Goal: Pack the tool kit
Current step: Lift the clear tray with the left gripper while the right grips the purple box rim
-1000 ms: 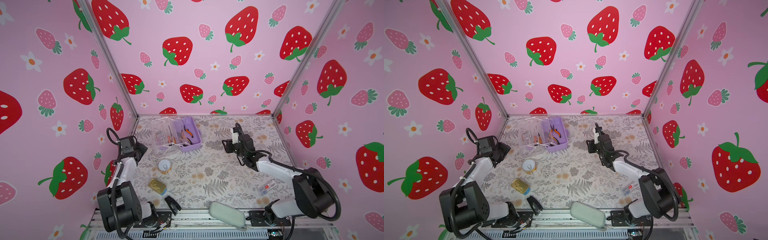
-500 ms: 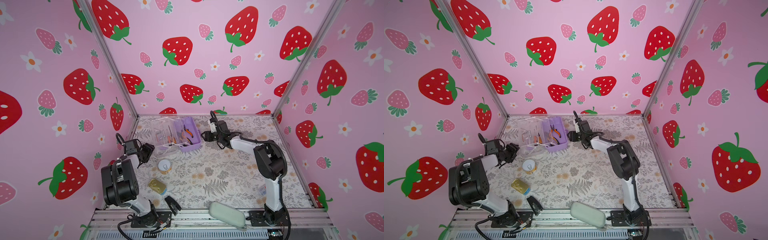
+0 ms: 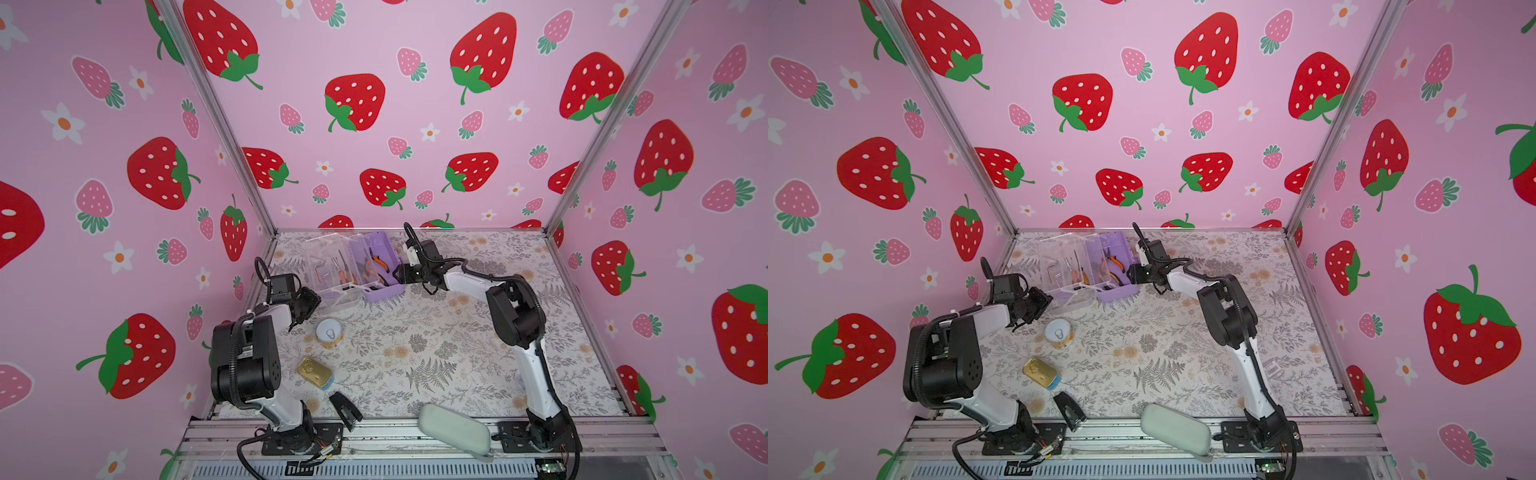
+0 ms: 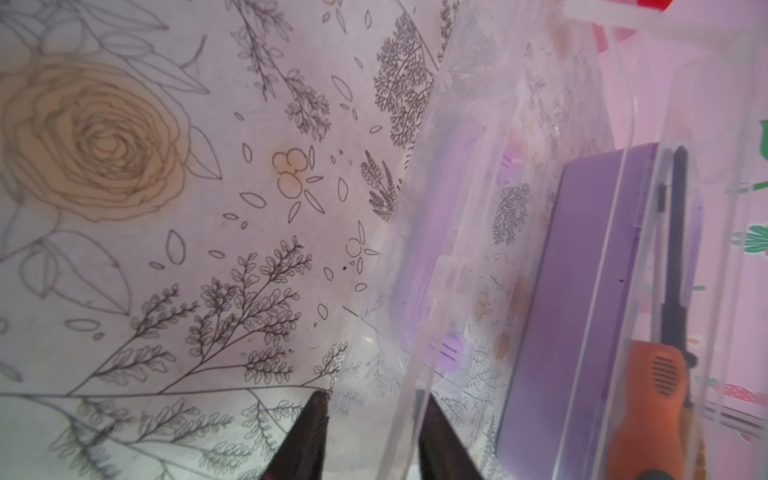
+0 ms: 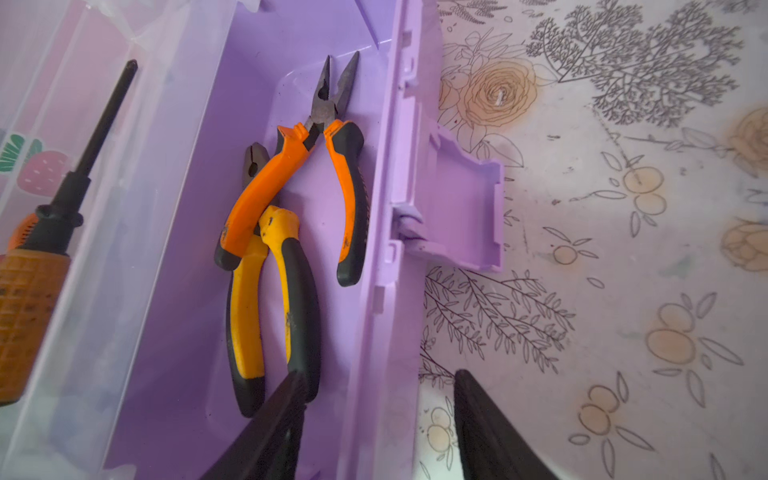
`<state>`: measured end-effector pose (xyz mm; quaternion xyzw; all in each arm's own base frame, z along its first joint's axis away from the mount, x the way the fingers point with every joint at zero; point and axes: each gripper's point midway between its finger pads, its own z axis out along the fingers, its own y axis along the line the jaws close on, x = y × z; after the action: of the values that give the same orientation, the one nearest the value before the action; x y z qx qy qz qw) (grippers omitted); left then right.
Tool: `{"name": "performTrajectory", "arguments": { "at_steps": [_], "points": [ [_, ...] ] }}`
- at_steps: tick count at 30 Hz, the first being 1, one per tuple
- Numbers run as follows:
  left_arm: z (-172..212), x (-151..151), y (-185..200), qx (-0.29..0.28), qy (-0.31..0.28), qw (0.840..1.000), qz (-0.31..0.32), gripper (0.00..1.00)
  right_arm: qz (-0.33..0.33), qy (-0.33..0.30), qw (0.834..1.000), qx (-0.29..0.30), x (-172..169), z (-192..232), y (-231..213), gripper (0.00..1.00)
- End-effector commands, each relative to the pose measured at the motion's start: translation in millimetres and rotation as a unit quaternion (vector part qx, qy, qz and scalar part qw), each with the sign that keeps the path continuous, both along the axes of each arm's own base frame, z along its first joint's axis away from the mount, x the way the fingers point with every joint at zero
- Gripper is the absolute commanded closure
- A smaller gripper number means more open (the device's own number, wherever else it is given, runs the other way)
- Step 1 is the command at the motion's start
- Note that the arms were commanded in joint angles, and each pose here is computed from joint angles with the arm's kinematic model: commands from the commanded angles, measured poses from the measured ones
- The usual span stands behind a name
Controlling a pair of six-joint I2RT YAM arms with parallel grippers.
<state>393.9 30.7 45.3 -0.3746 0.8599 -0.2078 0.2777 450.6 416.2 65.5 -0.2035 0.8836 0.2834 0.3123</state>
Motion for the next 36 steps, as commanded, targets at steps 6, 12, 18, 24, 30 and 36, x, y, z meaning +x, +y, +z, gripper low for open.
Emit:
{"name": "performTrajectory", "arguments": {
  "at_steps": [6, 12, 18, 24, 30, 36],
  "points": [
    [53, 3, -10, 0.098, -0.015, 0.995, -0.027, 0.85, -0.024, -0.009, 0.995, -0.099, -28, -22, -42, 0.46],
    [103, -16, -6, 0.172, -0.015, 0.985, -0.022, 0.92, -0.028, 0.003, 0.994, -0.106, -50, -32, -62, 0.48],
    [129, -33, -18, 0.212, -0.023, 0.976, -0.034, 0.93, -0.035, 0.009, 0.994, -0.104, -74, -32, -83, 0.48],
    [144, -36, -42, 0.240, -0.027, 0.968, -0.064, 0.93, -0.045, 0.000, 0.994, -0.103, -88, -21, -100, 0.48],
    [172, -38, -56, 0.251, -0.054, 0.963, -0.079, 0.93, -0.040, 0.010, 0.996, -0.082, -106, -15, -105, 0.51],
    [188, -39, -70, 0.236, -0.069, 0.965, -0.086, 0.93, -0.032, 0.016, 0.997, -0.071, -121, -15, -103, 0.51]
  ]
}}
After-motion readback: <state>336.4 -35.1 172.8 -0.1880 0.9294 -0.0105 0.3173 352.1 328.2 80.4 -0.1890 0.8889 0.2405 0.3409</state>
